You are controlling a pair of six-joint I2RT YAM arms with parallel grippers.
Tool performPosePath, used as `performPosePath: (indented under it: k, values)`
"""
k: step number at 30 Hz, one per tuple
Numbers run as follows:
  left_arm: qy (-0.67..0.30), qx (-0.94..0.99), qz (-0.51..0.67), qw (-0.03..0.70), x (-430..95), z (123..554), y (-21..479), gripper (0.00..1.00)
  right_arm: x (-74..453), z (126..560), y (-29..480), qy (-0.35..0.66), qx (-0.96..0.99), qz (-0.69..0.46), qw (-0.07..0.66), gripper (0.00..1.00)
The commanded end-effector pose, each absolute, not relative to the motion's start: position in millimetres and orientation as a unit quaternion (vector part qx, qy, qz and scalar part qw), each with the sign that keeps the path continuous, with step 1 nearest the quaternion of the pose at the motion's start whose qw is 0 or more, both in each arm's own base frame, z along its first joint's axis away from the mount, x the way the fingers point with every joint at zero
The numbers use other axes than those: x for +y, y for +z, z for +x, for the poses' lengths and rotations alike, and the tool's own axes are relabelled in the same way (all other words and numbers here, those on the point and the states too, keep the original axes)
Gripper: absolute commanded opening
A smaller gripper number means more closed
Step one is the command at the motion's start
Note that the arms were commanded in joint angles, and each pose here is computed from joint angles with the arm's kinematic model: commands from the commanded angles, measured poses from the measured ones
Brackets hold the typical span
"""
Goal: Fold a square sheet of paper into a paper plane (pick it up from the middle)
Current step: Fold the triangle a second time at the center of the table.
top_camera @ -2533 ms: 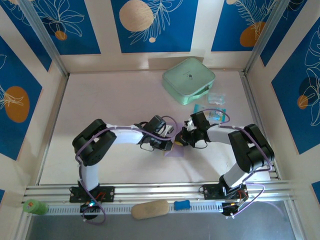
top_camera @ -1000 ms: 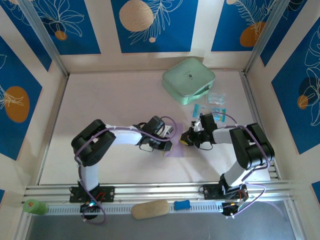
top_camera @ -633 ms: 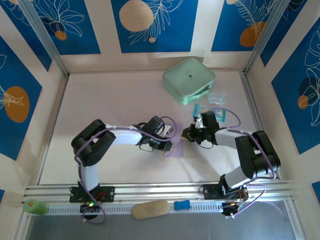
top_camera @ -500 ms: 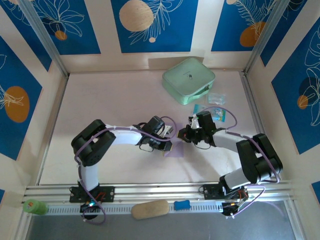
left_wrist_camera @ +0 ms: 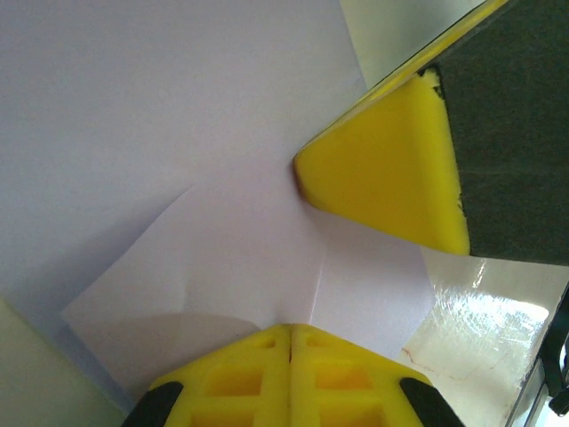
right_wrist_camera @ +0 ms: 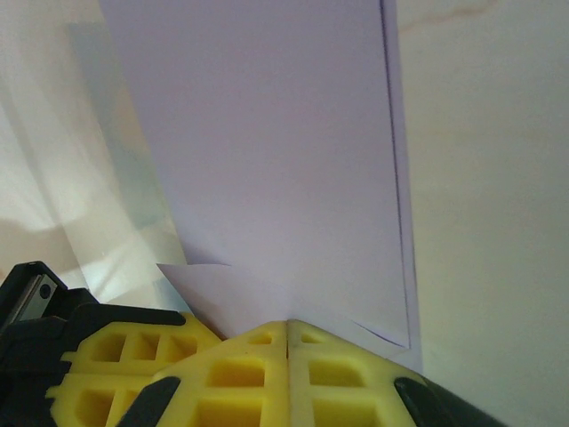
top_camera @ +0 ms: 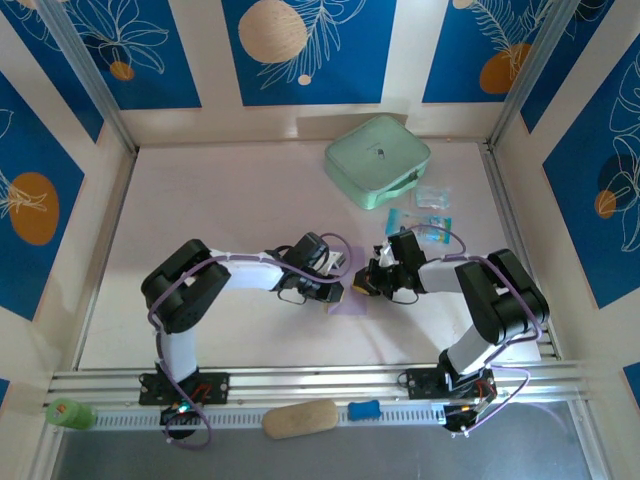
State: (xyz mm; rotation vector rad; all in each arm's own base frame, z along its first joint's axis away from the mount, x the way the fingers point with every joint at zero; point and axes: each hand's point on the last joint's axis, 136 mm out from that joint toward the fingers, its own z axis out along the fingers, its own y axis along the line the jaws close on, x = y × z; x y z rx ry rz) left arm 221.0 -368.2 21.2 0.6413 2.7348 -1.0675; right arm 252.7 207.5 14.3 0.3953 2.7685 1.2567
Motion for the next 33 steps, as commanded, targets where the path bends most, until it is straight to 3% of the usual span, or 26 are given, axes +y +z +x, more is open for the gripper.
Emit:
performPosePath:
  k: [1, 6, 13, 22, 33]
  values:
    - [-0.337, 0.92, 0.198, 0.044, -354.8, 213.4, 23.0, 0.05, 192.5, 240.3, -8.4, 0.382, 0.911, 0.156, 0.013, 0.0]
    - [-0.378, 0.9, 0.207, 0.06, -375.3, 219.3, 53.4, 0.0, 191.1, 240.8, -8.7, 0.383, 0.91, 0.156, 0.013, 0.0]
    - [-0.393, 0.892, 0.219, 0.037, -394.9, 214.7, 47.6, 0.01, 191.1, 240.1, -11.0, 0.382, 0.91, 0.161, 0.008, 0.0]
    - [-0.337, 0.922, 0.191, 0.015, -372.4, 209.3, 3.7, 0.02, 191.7, 239.4, -14.6, 0.381, 0.911, 0.16, 0.002, 0.0]
    - [-0.326, 0.923, 0.203, 0.009, -354.9, 195.1, 9.9, 0.05, 189.3, 239.9, -16.9, 0.374, 0.913, 0.163, 0.001, 0.0]
